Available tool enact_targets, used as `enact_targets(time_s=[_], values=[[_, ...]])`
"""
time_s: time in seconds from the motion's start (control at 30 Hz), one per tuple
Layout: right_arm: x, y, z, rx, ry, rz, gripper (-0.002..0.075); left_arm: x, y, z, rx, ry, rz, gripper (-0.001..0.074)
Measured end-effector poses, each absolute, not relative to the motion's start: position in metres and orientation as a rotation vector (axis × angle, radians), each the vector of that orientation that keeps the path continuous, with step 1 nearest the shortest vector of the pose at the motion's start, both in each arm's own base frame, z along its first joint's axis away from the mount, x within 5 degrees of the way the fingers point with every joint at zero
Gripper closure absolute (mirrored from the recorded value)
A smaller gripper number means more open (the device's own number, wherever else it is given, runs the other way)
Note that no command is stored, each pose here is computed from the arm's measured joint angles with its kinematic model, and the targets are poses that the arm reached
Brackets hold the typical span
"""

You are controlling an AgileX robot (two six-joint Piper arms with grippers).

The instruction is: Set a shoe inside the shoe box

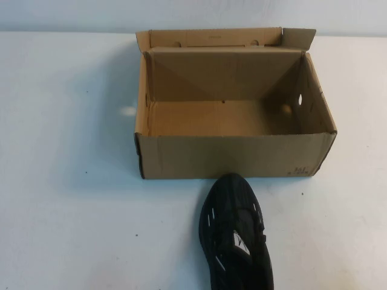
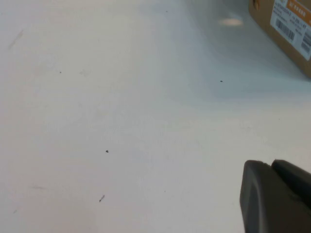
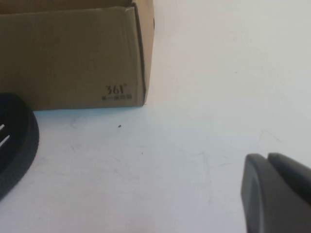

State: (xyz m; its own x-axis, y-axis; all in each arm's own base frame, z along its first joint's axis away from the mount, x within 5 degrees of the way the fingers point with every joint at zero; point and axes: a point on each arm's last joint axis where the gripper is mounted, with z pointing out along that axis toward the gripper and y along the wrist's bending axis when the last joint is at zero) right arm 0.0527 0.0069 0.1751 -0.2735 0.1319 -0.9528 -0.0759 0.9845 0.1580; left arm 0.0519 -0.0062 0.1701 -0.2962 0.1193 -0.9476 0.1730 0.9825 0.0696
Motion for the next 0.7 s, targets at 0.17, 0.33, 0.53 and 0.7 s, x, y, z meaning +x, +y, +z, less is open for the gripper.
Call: enact_targets(time_s=[0.17, 0.33, 0.53, 0.7], values=[[0.0527, 0.0069, 0.1751, 0.041, 1.837, 0.200, 0.0742, 0.0518, -0.0063, 0.1701, 0.210, 1.876, -0.055, 0.0736], [0.0527, 0.0069, 0.1751, 0.041, 1.837, 0.200, 0.0742, 0.0520, -0.0064, 0.1705, 0.209, 1.872, -0.058, 0.0736], [0.0527, 0.0069, 0.1751, 0.041, 1.837, 0.200, 0.0742, 0.0522, -0.0065, 0.1713, 0.209, 1.863, -0.059, 0.0736], [0.0527, 0.0069, 0.1751, 0.041, 1.837, 0.200, 0.0742, 0.0524, -0.0067, 0.1722, 0.209, 1.852, -0.061, 0.0736]])
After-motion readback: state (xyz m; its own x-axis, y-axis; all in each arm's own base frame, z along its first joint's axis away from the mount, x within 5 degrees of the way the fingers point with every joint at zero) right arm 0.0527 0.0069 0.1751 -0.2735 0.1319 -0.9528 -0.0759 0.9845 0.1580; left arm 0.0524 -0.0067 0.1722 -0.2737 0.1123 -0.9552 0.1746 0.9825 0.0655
